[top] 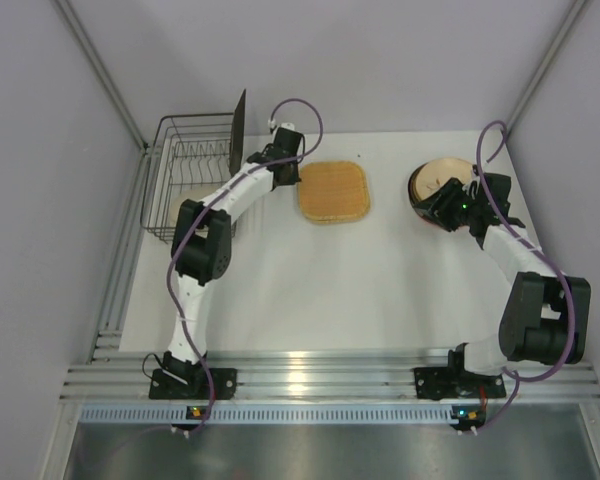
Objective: Unload the plates from the dish rack
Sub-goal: Grab a plate with the left arm
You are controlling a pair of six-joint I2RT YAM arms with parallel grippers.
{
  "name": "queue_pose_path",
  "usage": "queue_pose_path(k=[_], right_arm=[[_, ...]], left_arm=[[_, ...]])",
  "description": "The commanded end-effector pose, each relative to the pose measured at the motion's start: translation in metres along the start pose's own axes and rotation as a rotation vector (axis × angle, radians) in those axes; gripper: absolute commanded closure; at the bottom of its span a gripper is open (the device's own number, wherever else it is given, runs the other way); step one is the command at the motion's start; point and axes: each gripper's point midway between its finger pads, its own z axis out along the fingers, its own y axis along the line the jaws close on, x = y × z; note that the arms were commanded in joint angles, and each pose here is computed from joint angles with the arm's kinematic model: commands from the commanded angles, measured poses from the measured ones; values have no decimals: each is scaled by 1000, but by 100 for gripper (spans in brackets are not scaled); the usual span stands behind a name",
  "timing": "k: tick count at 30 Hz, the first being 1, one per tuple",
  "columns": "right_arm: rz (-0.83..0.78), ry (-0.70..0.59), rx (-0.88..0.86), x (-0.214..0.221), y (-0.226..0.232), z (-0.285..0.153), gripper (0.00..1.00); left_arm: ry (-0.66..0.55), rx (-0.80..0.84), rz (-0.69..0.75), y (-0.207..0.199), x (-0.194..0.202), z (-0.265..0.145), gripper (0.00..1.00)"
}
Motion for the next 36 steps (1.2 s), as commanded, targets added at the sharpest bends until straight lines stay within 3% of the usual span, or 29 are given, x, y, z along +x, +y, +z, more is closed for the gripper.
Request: queue_pose_path(k=[1,2,4,5,9,13,19,36], right_arm=[[-28,-36,-31,-12,8,-4,54],[-30,-35,-34,-12,9,-4,54],[-27,-33,-38,-11,10,-2,54],[-28,-34,-40,-12,10,-3,54],[-28,-33,-40,-11,10,-2,53],[-29,-35,-41,-11,11,-3,53],[-24,-33,-43,-10,11,-3,53],[-28,-31,-39,-10,13,-1,53]], left_arm=[[-323,17,-33,-3,-122,-100,100],[-345,-1,-10,1,-131,-110,85],[-391,-18,-2,7,-154,-135,71],[-406,-27,17,10,-161,-142,53],[-477,-61,37,27,-187,-169,27],[-491,-174,38,65,-207,-174,22],[-412,-306,108,103,-202,-158,19],[-369,-388,244,114,-178,-104,19]])
